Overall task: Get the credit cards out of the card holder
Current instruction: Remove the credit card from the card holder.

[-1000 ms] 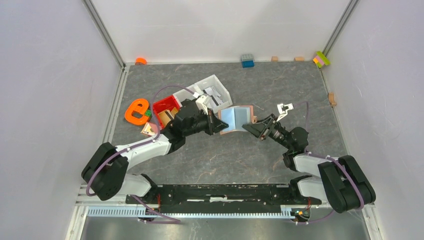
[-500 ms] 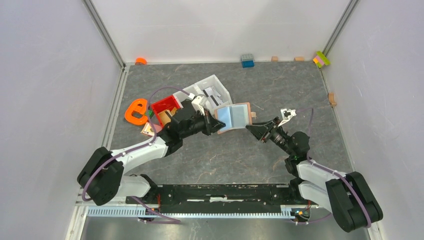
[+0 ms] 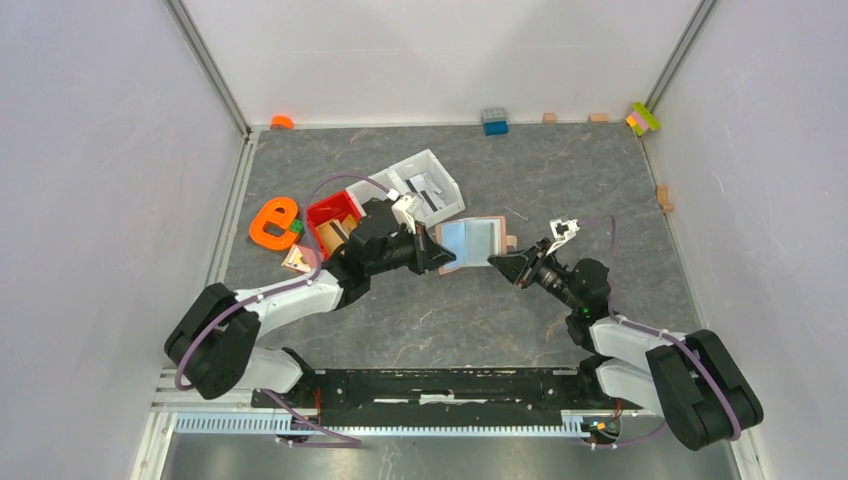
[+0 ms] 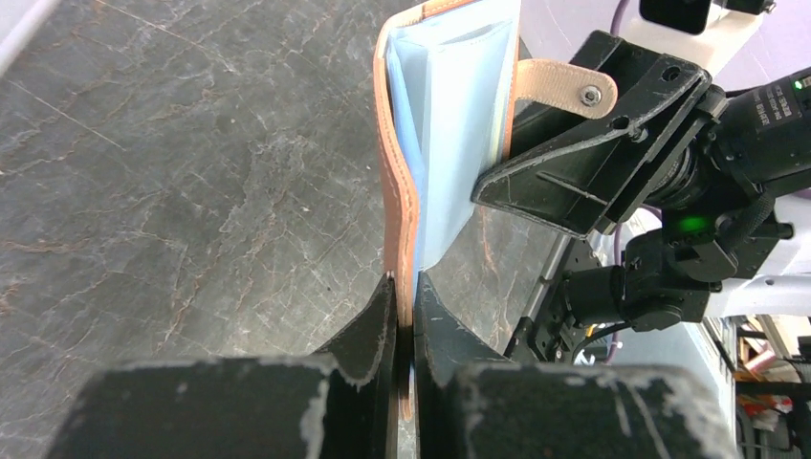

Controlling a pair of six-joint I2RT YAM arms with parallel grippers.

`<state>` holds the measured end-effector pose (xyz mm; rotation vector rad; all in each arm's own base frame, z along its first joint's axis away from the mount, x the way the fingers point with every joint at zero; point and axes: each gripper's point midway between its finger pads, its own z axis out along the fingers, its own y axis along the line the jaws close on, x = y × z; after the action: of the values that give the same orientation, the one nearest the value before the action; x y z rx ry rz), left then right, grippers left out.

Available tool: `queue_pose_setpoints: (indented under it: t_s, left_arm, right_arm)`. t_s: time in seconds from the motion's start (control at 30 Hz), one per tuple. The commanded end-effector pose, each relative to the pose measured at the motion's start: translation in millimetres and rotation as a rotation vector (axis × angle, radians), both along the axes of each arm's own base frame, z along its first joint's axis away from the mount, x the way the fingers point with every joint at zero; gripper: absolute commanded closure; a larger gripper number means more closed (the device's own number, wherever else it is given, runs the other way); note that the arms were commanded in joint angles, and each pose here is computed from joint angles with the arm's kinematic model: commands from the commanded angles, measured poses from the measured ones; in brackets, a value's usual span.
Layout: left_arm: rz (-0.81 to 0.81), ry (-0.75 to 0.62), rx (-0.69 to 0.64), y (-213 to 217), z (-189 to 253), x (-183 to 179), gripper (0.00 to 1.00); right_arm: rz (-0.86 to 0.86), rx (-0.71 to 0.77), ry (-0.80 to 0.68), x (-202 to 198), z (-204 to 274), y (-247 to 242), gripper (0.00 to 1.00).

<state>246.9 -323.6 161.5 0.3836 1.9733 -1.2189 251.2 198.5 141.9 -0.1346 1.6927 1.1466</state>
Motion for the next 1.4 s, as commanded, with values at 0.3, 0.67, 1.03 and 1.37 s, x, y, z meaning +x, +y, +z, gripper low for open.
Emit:
queue_pose_setpoints:
  t_s: [0.3,0.67,1.03,1.37]
  left_arm:
    - [-0.127,-0.012,-0.123,-28,31,-5,0.89]
    - [0.008,0.011,-0.042,-12,15,11,0.87]
    - [0.013,0.006,-0.044,-11,16,11,0.87]
    - [-0.056,0.003,-0.098,-20,24,3,0.87]
  right_arm:
    - [0.047,-0.042,-0.072,4,14,17,0.72]
    - [-0.057,-0.124,-0.117,10,20,1,0.5]
    - [-0.135,-0.136,-0.116,15,20,-11,0.66]
    - [-0.088,-0.134,-0.121,12,20,-4,0.71]
